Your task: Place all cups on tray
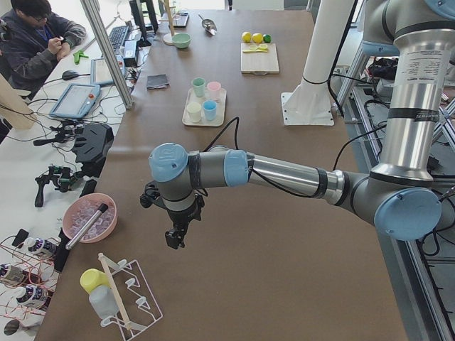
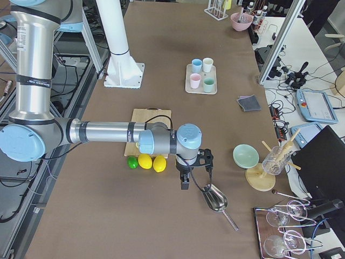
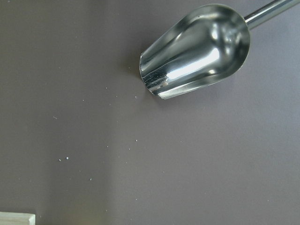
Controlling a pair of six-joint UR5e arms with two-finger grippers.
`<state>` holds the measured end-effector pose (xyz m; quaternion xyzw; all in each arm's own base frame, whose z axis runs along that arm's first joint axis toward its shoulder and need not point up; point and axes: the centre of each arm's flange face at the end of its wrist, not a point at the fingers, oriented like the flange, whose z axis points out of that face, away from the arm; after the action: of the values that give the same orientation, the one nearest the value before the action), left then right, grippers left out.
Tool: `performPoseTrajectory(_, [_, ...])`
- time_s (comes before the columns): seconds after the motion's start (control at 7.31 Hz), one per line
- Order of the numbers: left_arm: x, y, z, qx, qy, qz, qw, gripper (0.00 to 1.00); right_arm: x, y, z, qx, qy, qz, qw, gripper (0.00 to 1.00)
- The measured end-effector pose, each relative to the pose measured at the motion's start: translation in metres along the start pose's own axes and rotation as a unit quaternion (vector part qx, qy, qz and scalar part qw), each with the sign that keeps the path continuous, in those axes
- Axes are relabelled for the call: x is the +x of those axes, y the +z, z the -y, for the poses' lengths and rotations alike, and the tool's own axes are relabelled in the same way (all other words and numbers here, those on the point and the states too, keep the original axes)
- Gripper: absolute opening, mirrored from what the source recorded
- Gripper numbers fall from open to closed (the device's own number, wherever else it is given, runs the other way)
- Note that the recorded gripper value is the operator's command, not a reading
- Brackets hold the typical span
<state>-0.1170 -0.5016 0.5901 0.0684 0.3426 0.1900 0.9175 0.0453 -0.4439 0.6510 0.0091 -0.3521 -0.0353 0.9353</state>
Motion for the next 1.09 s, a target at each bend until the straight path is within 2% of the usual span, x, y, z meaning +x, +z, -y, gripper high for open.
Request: performPoseTrajectory(1.09, [-0.0001, 0.0059, -0.0076, -0.004, -0.004, -0.003, 1.0, 0.99, -0.0025, -0.0023, 0.0002, 0.005, -0.005, 0.005, 1.0, 1.0])
